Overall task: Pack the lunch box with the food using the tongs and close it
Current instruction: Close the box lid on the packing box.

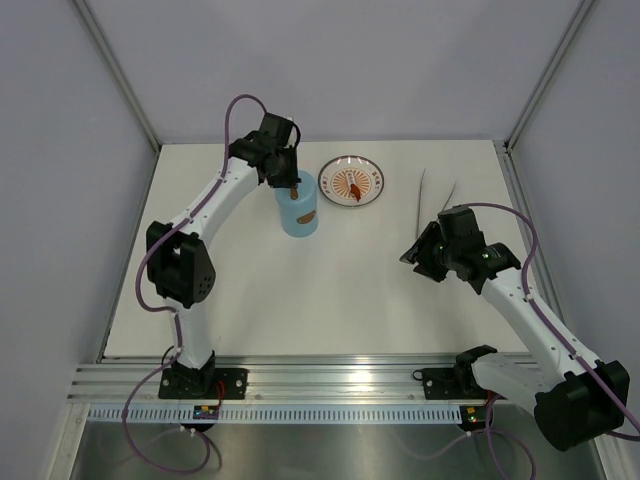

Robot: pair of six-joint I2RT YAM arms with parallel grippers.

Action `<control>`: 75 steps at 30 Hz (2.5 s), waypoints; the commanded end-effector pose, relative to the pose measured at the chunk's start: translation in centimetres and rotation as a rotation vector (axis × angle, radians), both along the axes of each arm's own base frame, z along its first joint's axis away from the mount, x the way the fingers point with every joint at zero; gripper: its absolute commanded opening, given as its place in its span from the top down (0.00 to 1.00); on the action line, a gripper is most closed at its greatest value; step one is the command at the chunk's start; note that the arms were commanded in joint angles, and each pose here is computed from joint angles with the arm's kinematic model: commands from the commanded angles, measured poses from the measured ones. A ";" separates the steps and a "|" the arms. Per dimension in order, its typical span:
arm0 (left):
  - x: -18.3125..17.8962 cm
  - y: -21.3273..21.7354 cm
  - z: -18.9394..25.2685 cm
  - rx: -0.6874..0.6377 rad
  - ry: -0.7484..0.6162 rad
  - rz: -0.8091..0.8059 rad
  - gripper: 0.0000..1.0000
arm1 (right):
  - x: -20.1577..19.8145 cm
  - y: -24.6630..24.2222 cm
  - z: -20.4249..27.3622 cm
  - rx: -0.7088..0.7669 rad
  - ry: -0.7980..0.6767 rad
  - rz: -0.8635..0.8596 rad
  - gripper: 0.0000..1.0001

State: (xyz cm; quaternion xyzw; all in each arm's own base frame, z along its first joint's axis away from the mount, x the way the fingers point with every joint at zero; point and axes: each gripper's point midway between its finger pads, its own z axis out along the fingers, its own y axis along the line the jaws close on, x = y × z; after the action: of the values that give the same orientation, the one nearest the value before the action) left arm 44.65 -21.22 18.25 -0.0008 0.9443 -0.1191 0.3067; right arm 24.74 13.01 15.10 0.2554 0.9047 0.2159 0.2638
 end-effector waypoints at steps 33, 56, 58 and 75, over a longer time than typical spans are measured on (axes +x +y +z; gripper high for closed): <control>-10.9 2.4 0.4 0.263 0.160 -0.102 1.00 | 0.7 0.6 1.1 0.043 -0.049 0.010 0.48; -10.6 2.0 3.6 0.232 0.099 -0.109 1.00 | 0.7 0.7 1.1 0.052 -0.050 0.015 0.48; -10.7 2.1 3.2 0.238 0.111 -0.108 1.00 | 0.7 0.8 1.1 0.052 -0.050 0.017 0.48; -13.3 3.5 -0.8 0.264 0.182 -0.107 0.91 | 0.4 0.7 0.9 0.055 -0.053 0.017 0.48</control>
State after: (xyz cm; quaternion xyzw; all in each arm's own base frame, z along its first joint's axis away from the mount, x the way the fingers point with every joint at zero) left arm 32.50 -18.51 18.29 0.0723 0.9701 -0.0247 0.2302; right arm 24.79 13.51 15.25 0.2496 0.9011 0.2331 0.2671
